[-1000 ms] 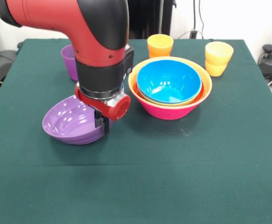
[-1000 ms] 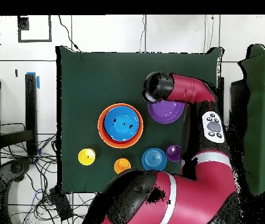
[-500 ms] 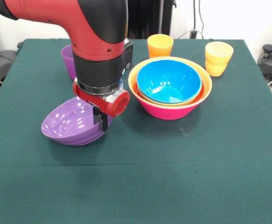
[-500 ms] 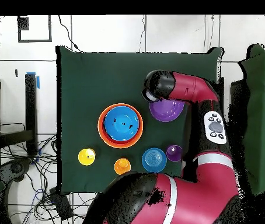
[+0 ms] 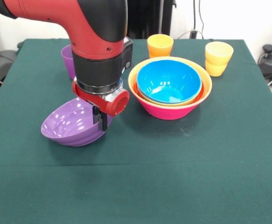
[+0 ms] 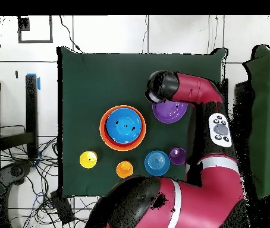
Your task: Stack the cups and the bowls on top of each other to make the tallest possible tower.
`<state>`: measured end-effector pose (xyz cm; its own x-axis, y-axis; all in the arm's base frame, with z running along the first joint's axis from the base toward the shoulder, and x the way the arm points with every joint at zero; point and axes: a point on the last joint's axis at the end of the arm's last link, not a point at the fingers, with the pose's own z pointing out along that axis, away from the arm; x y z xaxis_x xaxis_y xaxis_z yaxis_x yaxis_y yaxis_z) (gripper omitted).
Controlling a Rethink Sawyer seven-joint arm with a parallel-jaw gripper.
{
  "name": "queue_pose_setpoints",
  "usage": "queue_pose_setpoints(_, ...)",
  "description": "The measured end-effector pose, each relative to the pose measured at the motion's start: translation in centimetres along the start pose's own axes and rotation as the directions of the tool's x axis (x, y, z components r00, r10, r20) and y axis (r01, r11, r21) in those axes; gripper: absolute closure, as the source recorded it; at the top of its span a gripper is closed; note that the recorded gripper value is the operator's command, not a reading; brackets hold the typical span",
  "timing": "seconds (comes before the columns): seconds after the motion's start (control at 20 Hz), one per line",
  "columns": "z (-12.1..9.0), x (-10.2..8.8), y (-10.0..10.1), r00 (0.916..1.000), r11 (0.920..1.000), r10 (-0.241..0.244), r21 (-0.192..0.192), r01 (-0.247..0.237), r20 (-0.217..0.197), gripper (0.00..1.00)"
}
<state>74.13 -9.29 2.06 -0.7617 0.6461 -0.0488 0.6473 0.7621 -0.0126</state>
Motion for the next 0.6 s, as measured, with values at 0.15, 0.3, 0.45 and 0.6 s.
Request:
queue_pose_setpoints(0.15,-1.3,-0.6,0.0,1.0000,1.0000,0.005,-0.006,-0.005,0.004,1.00)
queue_pose_setpoints(0.3,-2.8,-1.2,-0.1,0.9999,0.9999,0.010,-0.007,-0.010,0.005,1.00)
queue_pose_setpoints(0.45,-4.2,-1.6,-0.3,0.9999,0.9999,0.014,0.000,-0.014,-0.002,1.00)
queue_pose_setpoints(0.6,-5.7,-1.9,-0.5,0.9997,0.9998,0.018,0.008,-0.018,-0.014,1.00)
